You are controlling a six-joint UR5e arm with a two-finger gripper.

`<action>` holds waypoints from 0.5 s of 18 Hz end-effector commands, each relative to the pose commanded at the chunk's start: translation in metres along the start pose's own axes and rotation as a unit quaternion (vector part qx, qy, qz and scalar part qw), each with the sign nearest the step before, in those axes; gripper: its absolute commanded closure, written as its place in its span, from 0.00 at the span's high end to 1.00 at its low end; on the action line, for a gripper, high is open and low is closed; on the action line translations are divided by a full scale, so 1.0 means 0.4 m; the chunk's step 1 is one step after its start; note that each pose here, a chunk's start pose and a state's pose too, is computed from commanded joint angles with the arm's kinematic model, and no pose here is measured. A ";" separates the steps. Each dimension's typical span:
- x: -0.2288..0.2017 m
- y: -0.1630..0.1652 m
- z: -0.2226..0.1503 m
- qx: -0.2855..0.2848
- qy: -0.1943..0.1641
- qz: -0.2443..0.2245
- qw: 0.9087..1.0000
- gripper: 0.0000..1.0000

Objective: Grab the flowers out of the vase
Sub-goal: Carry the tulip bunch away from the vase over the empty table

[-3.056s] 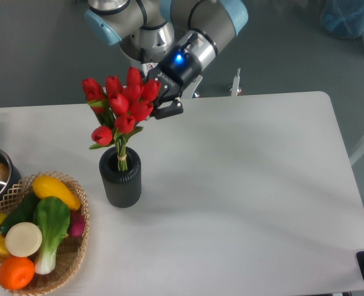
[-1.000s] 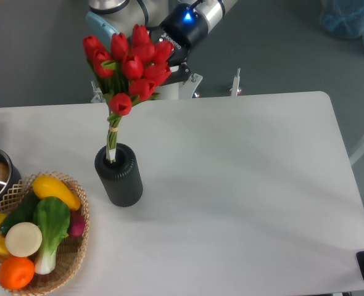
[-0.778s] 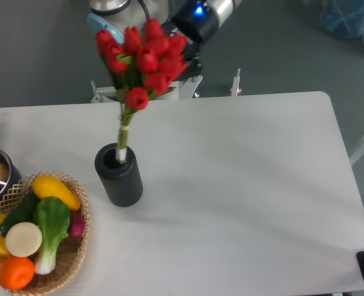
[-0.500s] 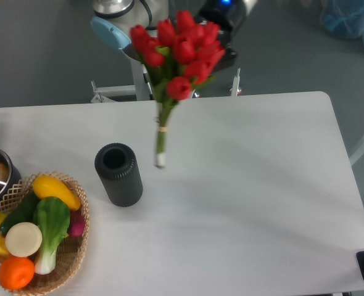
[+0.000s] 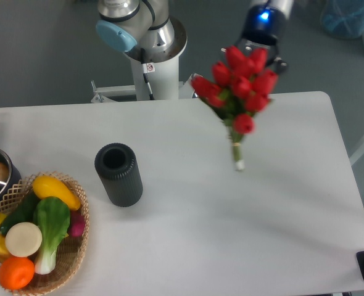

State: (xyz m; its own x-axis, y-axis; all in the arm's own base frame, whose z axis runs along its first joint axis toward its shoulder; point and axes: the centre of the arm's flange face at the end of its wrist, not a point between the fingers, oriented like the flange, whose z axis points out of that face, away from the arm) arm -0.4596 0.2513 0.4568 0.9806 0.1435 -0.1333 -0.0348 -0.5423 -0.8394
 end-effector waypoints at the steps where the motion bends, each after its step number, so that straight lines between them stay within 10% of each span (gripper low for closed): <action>1: -0.022 0.007 0.014 -0.020 -0.004 -0.001 1.000 0.13; 9: -0.058 -0.038 0.190 -0.206 -0.030 0.070 0.976 0.18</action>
State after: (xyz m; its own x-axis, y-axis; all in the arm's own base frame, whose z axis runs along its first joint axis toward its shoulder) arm -0.4966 0.3191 0.4327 0.9586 0.0855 -0.2716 -0.0749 -0.8445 -0.5302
